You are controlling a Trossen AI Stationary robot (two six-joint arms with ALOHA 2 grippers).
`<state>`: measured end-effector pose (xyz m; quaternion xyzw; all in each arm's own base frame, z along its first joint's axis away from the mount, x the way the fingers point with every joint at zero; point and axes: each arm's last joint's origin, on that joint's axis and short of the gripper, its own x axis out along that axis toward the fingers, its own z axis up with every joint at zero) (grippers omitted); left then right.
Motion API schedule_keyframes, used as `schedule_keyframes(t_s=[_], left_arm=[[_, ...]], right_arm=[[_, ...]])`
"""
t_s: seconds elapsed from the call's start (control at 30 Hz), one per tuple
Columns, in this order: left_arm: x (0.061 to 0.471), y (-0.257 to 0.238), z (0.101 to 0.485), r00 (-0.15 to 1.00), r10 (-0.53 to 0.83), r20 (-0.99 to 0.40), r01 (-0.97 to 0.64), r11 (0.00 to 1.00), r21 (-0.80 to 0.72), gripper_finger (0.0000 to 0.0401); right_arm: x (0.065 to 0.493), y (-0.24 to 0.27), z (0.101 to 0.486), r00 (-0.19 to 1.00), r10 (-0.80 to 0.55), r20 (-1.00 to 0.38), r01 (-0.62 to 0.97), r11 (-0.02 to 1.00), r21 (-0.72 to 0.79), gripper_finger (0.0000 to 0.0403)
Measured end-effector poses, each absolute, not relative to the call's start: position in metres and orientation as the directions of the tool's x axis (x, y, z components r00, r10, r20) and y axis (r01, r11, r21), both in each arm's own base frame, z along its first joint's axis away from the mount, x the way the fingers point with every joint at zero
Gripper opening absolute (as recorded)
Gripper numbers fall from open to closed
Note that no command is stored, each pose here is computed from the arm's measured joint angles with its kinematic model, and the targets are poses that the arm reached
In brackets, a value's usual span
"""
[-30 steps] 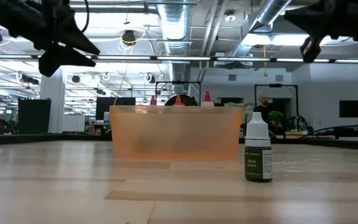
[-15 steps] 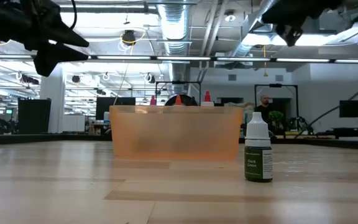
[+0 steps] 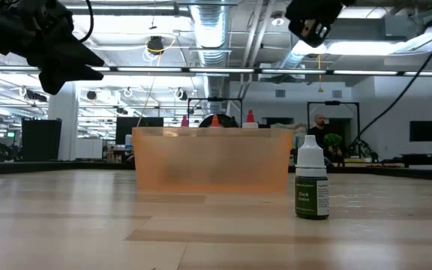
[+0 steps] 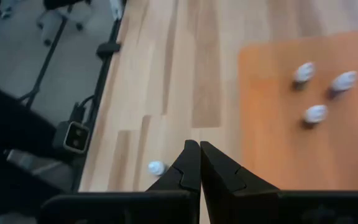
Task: Pick & Place food coloring
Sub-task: Put the small dark green food coloring bottle into the bin
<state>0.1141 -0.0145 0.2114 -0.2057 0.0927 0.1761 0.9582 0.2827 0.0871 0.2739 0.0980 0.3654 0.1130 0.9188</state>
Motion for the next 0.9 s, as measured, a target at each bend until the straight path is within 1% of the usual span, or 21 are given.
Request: schedule_keyframes(t_s=[0.2, 0.37, 0.57, 0.67, 0.8, 0.83, 0.9], left_arm=[[0.114, -0.015, 0.211, 0.925, 0.277, -0.259, -0.359, 0.860, -0.363, 0.0160], [0.114, -0.016, 0.210, 0.931, 0.241, -0.273, -0.332, 0.871, -0.363, 0.0160], [0.114, -0.017, 0.209, 0.933, 0.226, -0.280, -0.320, 0.876, -0.360, 0.0160], [0.114, -0.017, 0.209, 0.933, 0.226, -0.281, -0.321, 0.876, -0.359, 0.0160], [0.114, -0.017, 0.209, 0.933, 0.226, -0.281, -0.321, 0.876, -0.359, 0.0160], [0.114, -0.017, 0.209, 0.933, 0.226, -0.281, -0.321, 0.876, -0.359, 0.0160], [0.114, -0.017, 0.209, 0.932, 0.226, -0.282, -0.321, 0.877, -0.359, 0.0160]], right_arm=[[0.302, 0.105, 0.251, 0.635, 0.311, -0.708, -0.151, 0.948, 0.281, 0.0001], [0.313, 0.108, 0.231, 0.578, 0.301, -0.758, -0.063, 0.943, 0.327, 0.0001], [0.327, 0.106, 0.222, 0.515, 0.409, -0.753, -0.088, 0.899, 0.429, 0.0007], [0.332, 0.108, 0.224, 0.501, 0.424, -0.755, -0.093, 0.893, 0.440, 0.0029], [0.338, 0.113, 0.221, 0.471, 0.419, -0.776, -0.088, 0.898, 0.431, 0.0073], [0.342, 0.116, 0.221, 0.475, 0.423, -0.772, -0.101, 0.897, 0.430, 0.0083], [0.338, 0.119, 0.220, 0.441, 0.420, -0.793, -0.142, 0.905, 0.400, 0.0103]])
